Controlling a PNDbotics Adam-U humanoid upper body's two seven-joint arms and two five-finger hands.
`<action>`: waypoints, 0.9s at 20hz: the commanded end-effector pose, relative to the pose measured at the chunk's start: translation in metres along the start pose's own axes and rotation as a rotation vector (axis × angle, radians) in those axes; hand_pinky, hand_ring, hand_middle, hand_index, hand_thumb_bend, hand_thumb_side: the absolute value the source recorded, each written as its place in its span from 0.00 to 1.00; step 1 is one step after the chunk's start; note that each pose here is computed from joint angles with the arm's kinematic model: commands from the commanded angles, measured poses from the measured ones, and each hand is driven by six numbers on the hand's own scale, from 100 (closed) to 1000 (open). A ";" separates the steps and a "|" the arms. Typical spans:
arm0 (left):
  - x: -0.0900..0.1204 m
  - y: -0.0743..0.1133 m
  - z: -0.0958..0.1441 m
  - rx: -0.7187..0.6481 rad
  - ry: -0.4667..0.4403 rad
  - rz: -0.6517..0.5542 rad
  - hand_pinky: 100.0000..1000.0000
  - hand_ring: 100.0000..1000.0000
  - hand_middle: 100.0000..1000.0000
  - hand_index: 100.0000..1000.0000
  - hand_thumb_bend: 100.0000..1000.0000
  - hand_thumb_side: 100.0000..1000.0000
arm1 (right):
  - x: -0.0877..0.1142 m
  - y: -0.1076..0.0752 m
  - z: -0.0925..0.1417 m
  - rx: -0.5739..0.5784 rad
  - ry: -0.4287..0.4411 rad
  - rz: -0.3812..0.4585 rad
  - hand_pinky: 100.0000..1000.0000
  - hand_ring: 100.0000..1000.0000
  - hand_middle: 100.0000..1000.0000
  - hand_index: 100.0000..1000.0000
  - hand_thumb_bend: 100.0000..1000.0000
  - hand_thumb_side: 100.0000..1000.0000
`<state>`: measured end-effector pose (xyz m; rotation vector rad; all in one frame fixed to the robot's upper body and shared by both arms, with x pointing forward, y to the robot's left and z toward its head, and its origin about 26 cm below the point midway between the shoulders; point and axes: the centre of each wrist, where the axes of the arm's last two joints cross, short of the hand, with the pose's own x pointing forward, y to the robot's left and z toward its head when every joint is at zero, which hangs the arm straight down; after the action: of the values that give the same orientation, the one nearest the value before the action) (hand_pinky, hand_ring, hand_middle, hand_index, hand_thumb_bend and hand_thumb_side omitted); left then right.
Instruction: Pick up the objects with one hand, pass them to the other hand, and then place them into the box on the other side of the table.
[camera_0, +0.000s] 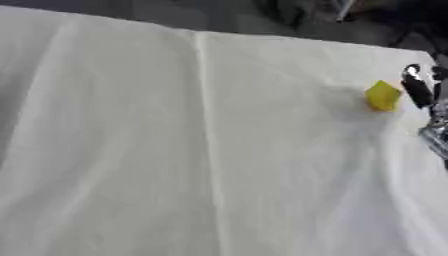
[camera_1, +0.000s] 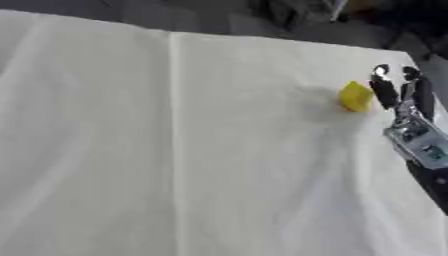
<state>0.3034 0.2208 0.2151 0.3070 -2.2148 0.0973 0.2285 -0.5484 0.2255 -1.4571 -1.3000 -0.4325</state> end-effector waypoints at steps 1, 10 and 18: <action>0.007 0.002 -0.003 0.008 -0.031 0.001 0.98 0.22 0.71 0.80 0.80 0.50 | 0.021 -0.004 -0.003 -0.178 0.039 0.119 0.79 0.95 0.86 0.92 0.00 0.81; 0.007 0.002 -0.003 0.013 -0.030 0.006 0.98 0.22 0.70 0.80 0.80 0.50 | 0.020 0.001 0.003 -0.175 0.056 0.167 0.80 0.95 0.87 0.93 0.00 0.82; 0.009 0.001 -0.005 0.011 -0.040 0.011 0.98 0.22 0.70 0.80 0.80 0.50 | 0.020 0.006 0.007 -0.163 0.067 0.193 0.81 0.95 0.87 0.93 0.00 0.81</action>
<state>0.3040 0.2185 0.2173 0.2983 -2.2231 0.1088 0.2372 -0.5340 0.2238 -1.4400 -1.2930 -0.3382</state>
